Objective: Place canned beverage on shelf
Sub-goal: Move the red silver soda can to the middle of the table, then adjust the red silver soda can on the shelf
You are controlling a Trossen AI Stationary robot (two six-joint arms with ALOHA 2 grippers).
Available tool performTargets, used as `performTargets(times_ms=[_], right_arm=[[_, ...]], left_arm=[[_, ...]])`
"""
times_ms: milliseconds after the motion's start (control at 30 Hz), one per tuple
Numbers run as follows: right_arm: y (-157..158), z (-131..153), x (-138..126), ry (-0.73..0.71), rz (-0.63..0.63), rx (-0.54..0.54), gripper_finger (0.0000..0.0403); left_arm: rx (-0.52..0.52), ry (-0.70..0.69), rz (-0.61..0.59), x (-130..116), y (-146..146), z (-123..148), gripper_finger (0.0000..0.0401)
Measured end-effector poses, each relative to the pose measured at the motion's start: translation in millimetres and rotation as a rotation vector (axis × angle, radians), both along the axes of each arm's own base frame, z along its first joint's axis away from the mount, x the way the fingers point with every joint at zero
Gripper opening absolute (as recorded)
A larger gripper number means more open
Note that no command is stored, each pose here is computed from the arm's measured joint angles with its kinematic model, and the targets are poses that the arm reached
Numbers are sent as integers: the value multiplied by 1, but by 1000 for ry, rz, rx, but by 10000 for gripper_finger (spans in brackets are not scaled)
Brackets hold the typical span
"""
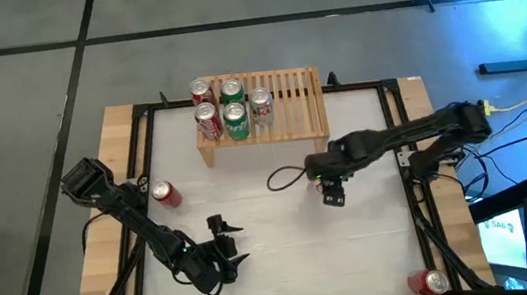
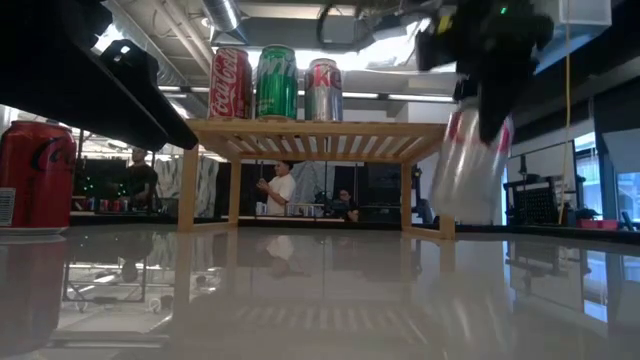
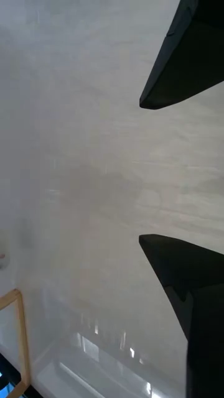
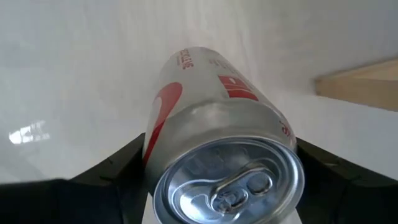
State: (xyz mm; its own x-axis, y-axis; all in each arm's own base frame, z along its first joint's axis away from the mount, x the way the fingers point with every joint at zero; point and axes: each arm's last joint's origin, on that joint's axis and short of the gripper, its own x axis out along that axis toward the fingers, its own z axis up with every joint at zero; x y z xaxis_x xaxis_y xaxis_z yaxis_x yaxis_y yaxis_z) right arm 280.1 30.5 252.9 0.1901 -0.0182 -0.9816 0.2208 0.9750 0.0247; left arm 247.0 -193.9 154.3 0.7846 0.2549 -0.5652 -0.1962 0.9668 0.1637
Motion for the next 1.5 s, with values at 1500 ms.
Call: performTargets(times_ms=[1500], right_arm=[[-25, 153, 60, -567, 128, -577, 273]], left_arm=[[46, -23, 31, 2, 3, 1, 337]])
